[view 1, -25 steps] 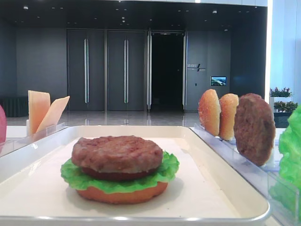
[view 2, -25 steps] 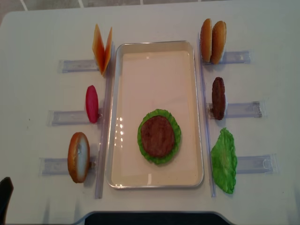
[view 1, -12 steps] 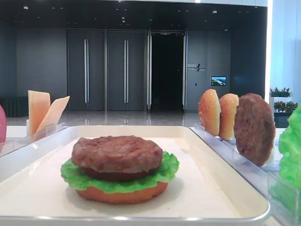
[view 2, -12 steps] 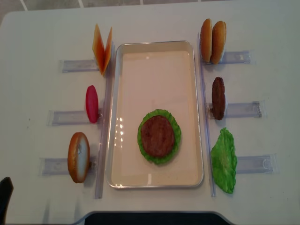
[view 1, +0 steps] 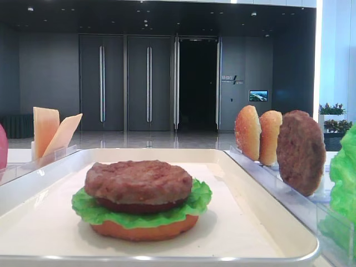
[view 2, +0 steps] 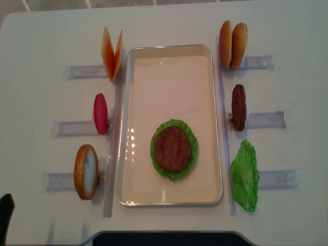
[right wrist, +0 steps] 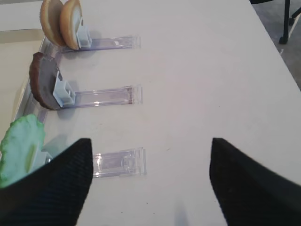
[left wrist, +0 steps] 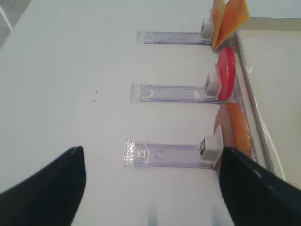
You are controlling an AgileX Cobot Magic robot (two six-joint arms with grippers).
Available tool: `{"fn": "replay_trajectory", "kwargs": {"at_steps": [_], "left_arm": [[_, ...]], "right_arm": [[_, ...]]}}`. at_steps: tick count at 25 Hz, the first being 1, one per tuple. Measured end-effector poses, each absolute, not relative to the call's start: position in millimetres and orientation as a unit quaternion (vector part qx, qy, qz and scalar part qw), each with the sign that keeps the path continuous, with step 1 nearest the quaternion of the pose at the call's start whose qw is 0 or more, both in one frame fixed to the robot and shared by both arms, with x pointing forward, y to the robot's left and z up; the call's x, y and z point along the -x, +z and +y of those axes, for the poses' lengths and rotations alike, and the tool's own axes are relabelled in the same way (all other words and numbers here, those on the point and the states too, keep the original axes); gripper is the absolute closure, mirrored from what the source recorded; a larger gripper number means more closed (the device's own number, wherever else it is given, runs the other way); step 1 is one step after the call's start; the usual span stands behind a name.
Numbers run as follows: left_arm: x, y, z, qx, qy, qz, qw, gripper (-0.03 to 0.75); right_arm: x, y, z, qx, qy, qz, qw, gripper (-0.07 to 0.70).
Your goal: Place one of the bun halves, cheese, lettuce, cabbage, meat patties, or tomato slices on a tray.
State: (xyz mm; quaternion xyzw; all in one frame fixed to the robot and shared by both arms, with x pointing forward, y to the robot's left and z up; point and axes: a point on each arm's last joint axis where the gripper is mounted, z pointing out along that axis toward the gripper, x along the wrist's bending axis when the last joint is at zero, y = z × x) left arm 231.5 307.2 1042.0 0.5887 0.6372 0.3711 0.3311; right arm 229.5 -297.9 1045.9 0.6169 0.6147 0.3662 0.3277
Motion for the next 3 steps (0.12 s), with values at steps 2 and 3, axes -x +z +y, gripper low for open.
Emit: {"fn": "replay_trajectory", "kwargs": {"at_steps": [2,3], "left_arm": [[-231.5,1042.0,307.2,-0.589,0.371,0.637,0.331,0.024],[-231.5,1042.0,307.2,-0.589,0.371,0.637,0.331,0.024]], "right_arm": [[-229.5,1045.9,-297.9,-0.617,0.366,0.615,0.327,0.108],[-229.5,1045.9,-297.9,-0.617,0.366,0.615,0.327,0.108]]}}
